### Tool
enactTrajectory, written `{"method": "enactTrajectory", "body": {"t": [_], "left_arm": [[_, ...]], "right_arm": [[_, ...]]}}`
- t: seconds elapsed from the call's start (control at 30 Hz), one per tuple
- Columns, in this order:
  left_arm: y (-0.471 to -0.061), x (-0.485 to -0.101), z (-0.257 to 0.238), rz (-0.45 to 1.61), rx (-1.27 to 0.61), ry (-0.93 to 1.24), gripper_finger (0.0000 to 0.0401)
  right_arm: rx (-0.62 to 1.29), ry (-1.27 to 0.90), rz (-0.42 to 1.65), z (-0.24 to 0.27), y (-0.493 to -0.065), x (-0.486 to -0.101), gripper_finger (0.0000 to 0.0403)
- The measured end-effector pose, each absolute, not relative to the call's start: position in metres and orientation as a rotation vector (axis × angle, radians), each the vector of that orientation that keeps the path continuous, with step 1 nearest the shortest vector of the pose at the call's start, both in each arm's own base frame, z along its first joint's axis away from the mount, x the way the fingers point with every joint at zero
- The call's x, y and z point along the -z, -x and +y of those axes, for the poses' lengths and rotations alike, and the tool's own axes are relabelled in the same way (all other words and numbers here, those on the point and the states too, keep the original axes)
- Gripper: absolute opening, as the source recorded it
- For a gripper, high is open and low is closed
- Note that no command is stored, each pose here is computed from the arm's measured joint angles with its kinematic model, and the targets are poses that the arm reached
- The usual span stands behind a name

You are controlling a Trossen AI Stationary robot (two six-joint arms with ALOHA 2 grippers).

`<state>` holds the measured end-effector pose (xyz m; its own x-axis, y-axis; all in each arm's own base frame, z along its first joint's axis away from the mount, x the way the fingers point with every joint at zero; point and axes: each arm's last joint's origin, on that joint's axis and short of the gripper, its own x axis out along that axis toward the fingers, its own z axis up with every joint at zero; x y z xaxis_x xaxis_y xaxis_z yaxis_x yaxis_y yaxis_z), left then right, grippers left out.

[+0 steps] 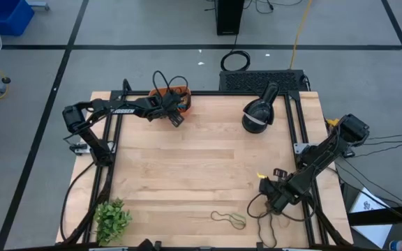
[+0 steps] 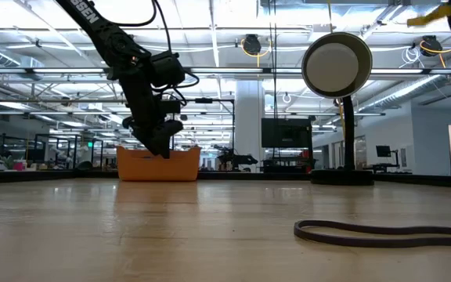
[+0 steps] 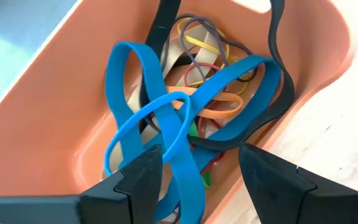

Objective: Pick and place rubber bands into bin
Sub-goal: Put the white rubber band into the orange container

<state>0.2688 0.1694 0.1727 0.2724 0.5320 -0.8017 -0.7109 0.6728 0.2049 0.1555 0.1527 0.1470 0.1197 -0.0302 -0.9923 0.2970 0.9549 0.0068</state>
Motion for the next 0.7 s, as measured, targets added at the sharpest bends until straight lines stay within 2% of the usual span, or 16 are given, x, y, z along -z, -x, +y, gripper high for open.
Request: {"method": "enactTrajectory", "body": {"t": [0.2, 0.53, 0.6, 0.7], "left_arm": [[-0.271, -0.183, 0.166, 0.930, -0.827, 0.204, 0.0218], [-0.262, -0.243, 0.147, 0.714, -0.760, 0.097, 0.0218], [-0.257, -0.255, 0.140, 0.676, -0.705, 0.109, 0.0218], [-0.257, -0.273, 0.128, 0.569, -0.512, 0.145, 0.0218]], "right_arm": [[0.302, -0.225, 1.272, 0.144, -0.155, -0.164, 0.0002], [0.377, -0.095, 0.833, 0.128, -0.166, -0.194, 0.0001], [0.362, -0.061, 0.740, 0.127, -0.175, -0.201, 0.0001], [0.290, 0.007, 0.629, 0.126, -0.191, -0.213, 0.0001]]}}
